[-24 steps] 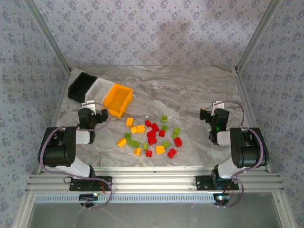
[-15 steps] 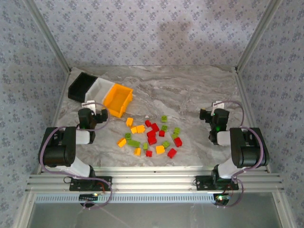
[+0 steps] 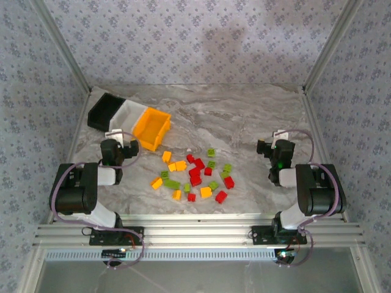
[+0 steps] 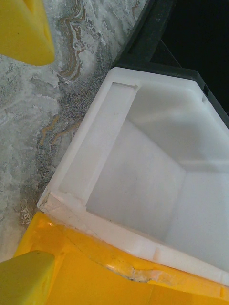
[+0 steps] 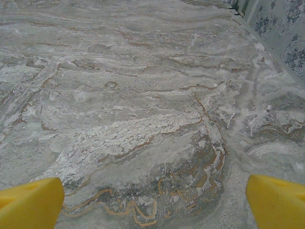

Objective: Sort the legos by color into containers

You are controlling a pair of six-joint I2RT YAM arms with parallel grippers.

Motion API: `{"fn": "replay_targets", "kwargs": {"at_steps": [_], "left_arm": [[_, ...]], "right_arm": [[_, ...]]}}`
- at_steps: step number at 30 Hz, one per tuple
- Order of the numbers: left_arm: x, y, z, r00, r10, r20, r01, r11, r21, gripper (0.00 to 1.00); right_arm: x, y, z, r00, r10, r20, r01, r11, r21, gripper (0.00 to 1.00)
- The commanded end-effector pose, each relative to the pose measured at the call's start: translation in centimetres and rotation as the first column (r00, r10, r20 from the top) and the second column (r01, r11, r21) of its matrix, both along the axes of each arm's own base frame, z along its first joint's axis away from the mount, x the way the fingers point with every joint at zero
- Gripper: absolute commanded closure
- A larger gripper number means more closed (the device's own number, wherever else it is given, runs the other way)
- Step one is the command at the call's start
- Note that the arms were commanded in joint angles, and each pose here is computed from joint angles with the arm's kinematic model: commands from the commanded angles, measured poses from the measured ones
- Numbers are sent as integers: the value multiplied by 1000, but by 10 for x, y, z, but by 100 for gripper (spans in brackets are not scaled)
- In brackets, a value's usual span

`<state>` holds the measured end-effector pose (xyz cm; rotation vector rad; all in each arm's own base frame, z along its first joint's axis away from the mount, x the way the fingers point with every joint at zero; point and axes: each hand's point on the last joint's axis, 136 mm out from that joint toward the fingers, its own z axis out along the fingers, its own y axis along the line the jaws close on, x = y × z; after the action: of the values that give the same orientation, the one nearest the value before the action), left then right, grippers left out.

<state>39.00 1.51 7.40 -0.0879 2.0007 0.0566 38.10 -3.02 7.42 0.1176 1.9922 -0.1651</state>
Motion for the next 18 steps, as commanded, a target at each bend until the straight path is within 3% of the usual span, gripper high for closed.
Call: {"fn": "replay_targets", "kwargs": {"at_steps": [1,8,13,18], "left_arm": [[8,0,15,999,-10,42,9,1000,4,0],[8,-1,15,999,-11,43,11,1000,4,0],[10,7,43,999,42,-13,-42,999,11,0],[-3,17,96,984,127,126,-123,991,-45,0]], "right_arm": [[7,-1,12,999,4,40,-4,1000,-2,0],[7,-1,11,999,5,37,-5,1000,-2,0],[8,5,24,1000,17,11,-16,999,-35,0],[16,14,61,998,-21,-66,19,999,-31,0]]}}
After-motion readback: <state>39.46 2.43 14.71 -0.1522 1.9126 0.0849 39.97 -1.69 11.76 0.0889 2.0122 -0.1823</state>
